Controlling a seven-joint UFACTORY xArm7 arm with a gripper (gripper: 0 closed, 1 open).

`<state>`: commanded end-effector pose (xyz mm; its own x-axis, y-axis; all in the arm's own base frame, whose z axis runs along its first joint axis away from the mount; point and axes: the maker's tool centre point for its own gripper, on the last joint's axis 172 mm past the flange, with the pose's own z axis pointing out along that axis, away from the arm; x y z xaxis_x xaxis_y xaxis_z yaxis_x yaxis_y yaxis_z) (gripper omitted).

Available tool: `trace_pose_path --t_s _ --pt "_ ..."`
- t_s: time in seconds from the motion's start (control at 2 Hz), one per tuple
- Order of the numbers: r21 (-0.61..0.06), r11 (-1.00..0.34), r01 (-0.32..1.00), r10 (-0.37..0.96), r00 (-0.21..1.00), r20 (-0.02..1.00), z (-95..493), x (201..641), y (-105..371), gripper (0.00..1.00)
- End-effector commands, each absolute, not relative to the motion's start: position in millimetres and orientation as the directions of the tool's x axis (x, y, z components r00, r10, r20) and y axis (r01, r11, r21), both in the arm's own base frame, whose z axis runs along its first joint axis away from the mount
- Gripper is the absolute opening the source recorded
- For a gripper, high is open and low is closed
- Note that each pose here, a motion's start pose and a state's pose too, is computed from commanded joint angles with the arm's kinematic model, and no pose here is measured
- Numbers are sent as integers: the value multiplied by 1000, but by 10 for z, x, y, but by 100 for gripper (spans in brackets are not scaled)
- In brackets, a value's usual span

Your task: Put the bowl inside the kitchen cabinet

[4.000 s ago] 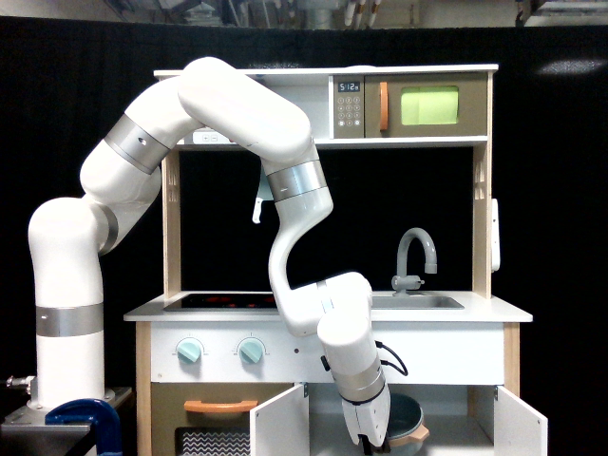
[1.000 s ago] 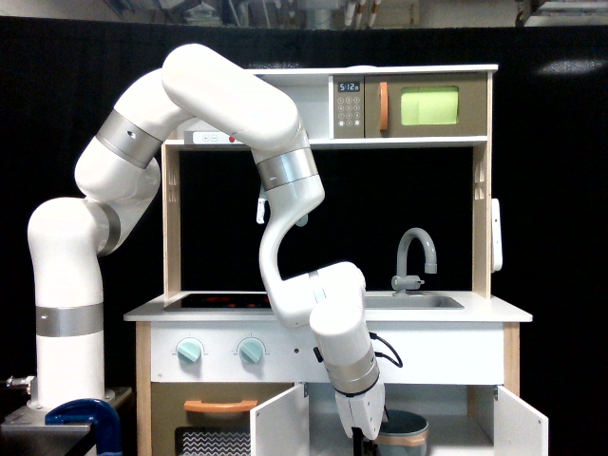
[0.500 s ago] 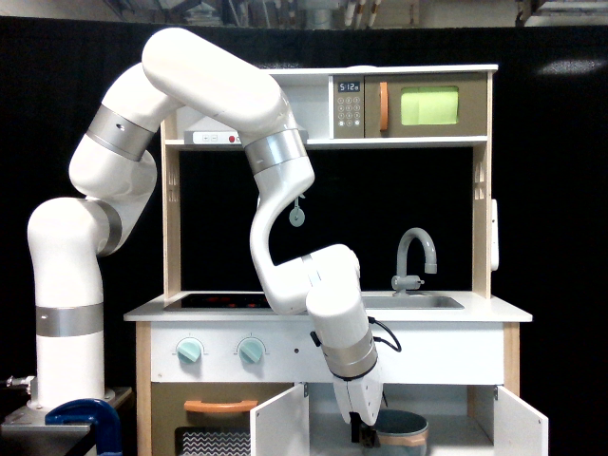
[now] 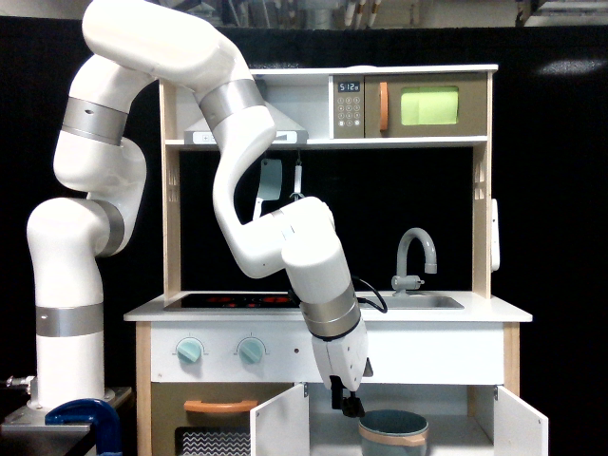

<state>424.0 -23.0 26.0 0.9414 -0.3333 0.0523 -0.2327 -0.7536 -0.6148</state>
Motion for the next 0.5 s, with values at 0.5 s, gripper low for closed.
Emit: trace_pose_path --t_s 0.5 --pt "-615 -754 -233 -333 941 52 850 3800 -830 100"
